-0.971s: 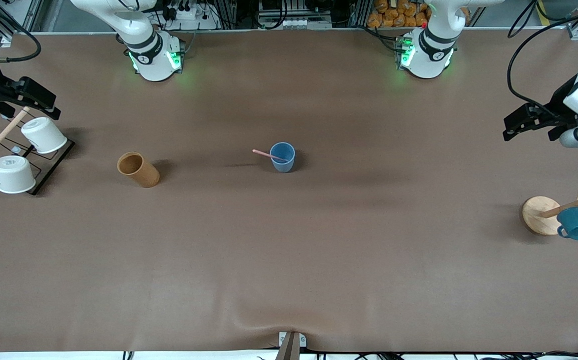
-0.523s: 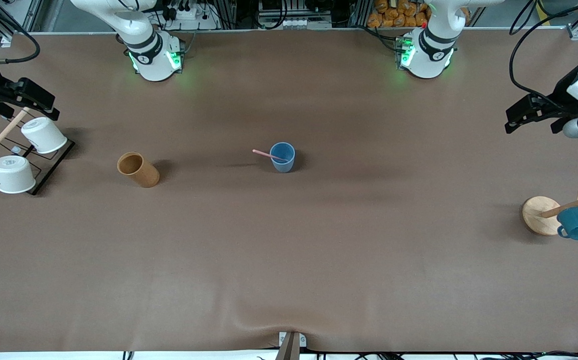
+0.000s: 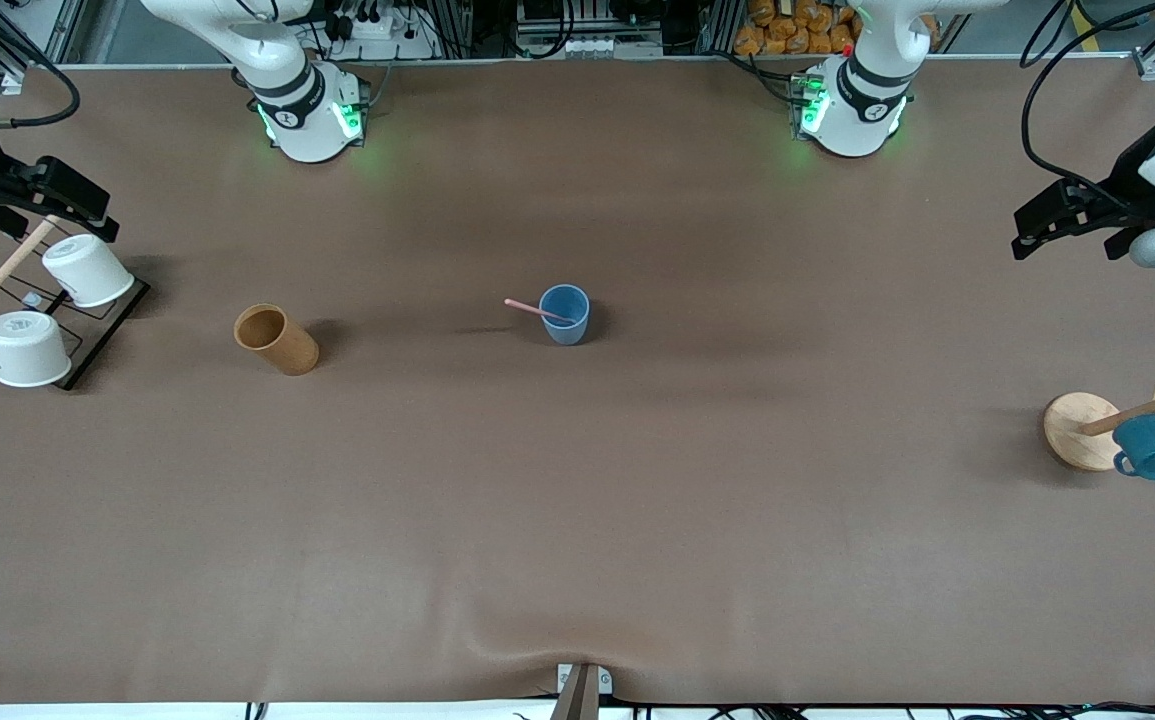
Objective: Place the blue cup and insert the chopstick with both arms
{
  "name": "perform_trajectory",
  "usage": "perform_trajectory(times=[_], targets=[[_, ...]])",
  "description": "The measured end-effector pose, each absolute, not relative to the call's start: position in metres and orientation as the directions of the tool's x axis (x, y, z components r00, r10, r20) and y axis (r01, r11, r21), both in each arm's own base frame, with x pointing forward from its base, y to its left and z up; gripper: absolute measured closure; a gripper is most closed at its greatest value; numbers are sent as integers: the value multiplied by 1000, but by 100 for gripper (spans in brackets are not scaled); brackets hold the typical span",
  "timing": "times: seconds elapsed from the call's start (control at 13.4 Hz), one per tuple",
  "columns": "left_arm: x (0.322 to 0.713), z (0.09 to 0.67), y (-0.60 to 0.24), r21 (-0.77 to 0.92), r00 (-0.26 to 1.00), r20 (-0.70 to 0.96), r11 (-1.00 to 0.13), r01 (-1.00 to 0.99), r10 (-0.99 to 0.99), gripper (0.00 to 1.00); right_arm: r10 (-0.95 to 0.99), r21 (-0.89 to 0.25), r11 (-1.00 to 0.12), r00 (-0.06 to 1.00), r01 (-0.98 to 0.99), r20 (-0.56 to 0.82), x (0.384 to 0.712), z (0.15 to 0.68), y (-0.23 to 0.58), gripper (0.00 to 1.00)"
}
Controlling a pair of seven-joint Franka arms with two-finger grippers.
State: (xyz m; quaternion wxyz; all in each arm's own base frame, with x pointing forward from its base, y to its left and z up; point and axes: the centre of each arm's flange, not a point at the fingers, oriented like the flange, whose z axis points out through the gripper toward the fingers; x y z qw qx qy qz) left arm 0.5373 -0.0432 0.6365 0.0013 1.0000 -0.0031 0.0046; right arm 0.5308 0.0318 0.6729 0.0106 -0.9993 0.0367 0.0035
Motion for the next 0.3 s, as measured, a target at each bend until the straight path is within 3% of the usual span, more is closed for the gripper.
perform_trajectory(times=[0.3], targets=[[537, 636, -44, 2, 1000, 7, -1000, -7, -7, 0, -73, -21, -997, 997, -73, -5, 531, 673, 32, 0]])
